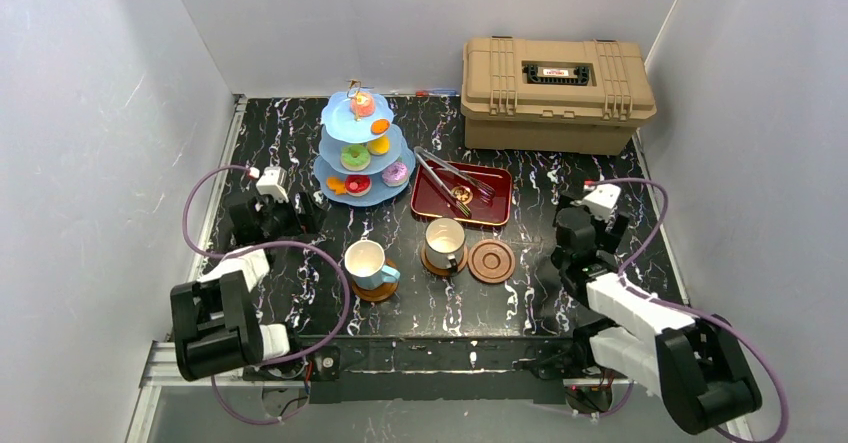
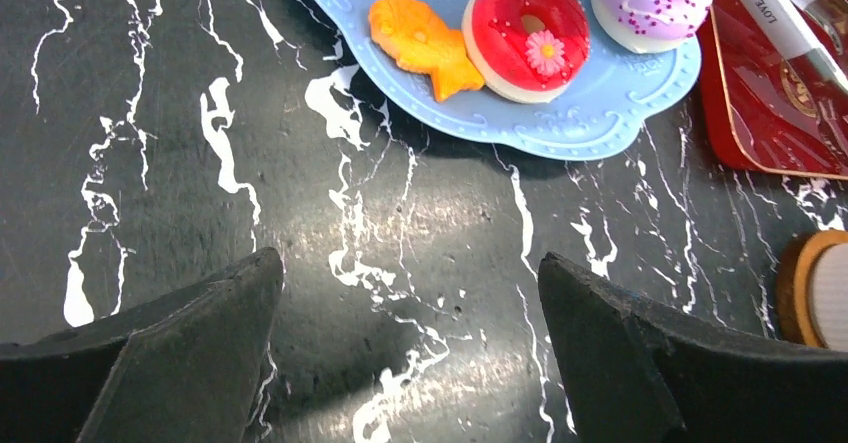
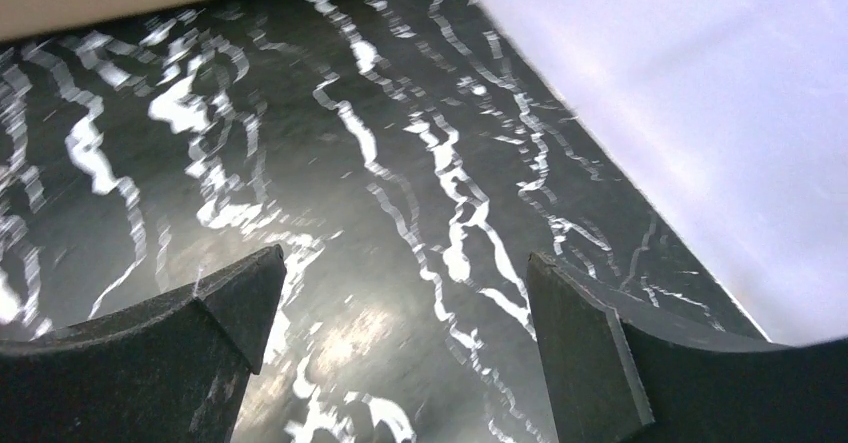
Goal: Serve the afternoon tea
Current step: Reset both arms
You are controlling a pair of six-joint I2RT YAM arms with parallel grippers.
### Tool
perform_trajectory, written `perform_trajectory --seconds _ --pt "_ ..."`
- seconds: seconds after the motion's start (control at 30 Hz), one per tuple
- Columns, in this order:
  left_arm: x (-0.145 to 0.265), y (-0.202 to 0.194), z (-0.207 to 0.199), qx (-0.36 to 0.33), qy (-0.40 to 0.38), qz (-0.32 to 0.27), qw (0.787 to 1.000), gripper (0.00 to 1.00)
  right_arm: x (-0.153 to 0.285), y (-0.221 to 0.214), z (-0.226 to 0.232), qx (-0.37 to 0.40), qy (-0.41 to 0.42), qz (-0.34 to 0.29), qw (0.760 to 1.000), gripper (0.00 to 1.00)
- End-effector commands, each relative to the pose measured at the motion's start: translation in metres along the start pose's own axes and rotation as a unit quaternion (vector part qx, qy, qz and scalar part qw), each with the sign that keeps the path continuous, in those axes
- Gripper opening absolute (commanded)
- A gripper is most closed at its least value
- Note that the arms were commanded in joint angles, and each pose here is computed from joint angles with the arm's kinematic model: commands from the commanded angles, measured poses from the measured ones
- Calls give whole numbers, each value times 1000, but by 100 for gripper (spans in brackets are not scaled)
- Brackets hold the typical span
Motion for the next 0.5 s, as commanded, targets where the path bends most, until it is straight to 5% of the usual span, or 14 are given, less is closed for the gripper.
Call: perform_trajectory --seconds 0.0,0.27,0.47 --pt "-17 16 5 -33 12 -86 996 98 -24 22 -17 -78 -63 -57 993 98" --pt "-33 12 8 -58 30 -105 992 98 -63 -1 0 -59 -26 -40 997 98" --pt "-24 -9 -7 -120 7 -173 978 98 -64 -16 14 -34 39 -52 997 98"
Point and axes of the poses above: each gripper's point midway between its finger pads, its own x axis back along the fingers, its own z axis along the line the jaws close on, y = z × x, the point moved 5 cm from there along x, back along the fingers, and after that the axes turned 1 degree about x, right-handed, at the moved point
